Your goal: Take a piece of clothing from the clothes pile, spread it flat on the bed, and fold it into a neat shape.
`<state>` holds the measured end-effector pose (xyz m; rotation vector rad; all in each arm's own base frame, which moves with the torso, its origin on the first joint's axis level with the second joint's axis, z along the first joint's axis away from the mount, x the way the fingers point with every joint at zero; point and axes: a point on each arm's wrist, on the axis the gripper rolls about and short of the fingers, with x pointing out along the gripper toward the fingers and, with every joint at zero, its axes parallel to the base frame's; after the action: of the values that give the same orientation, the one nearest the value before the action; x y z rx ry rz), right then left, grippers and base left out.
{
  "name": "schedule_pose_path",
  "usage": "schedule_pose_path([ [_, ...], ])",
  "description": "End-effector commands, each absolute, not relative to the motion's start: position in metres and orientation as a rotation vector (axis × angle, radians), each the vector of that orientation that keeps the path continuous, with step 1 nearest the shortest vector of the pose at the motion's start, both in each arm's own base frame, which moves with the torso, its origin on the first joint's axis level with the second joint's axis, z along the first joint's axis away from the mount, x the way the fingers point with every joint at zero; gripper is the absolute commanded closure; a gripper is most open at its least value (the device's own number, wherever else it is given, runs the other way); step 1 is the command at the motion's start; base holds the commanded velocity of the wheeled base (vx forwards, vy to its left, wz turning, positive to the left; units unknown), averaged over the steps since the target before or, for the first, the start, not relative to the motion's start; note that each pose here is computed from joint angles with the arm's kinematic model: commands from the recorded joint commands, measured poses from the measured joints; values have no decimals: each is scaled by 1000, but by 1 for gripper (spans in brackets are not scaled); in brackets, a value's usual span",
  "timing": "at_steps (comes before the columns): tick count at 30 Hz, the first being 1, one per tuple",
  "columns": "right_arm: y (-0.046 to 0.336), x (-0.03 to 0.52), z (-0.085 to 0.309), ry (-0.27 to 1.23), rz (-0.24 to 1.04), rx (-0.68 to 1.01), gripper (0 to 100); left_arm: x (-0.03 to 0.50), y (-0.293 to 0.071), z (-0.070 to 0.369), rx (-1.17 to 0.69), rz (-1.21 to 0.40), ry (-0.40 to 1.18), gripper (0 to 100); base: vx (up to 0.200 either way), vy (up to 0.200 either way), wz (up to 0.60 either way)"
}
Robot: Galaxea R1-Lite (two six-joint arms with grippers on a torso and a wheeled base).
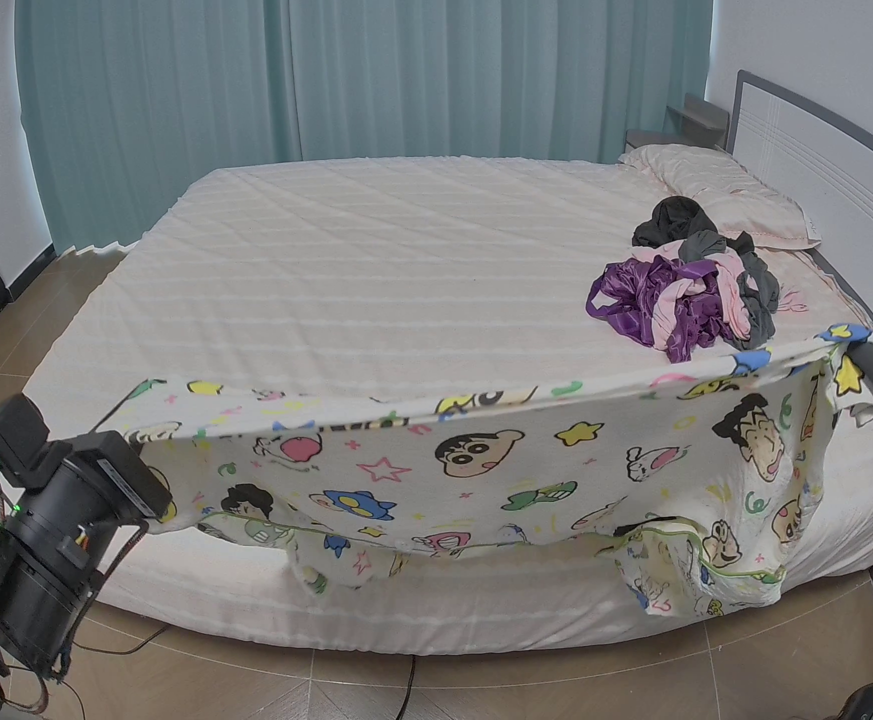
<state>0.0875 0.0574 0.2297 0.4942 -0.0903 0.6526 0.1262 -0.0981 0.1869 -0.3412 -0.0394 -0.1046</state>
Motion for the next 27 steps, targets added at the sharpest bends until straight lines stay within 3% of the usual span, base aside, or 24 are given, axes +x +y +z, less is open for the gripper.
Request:
schedule_pose_path([
  [1, 53, 81, 253, -161, 661, 486, 100, 122, -93, 214, -387, -107, -139, 100, 0, 0, 0],
  [10, 58, 91, 284, -162, 658, 484, 100, 136, -96, 244, -412, -72, -217, 100, 0, 0, 0],
  [15, 64, 114, 294, -120, 612, 477, 100, 155, -101, 245, -373, -31, -180, 100, 0, 0, 0],
  [22, 72, 177, 270, 29, 507, 453, 100, 204, -107, 224, -328, 84, -103, 100, 0, 0, 0],
  [27, 79, 198, 262, 28, 494, 454, 100, 236, -113, 214, -330, 126, -72, 100, 40, 0, 0],
])
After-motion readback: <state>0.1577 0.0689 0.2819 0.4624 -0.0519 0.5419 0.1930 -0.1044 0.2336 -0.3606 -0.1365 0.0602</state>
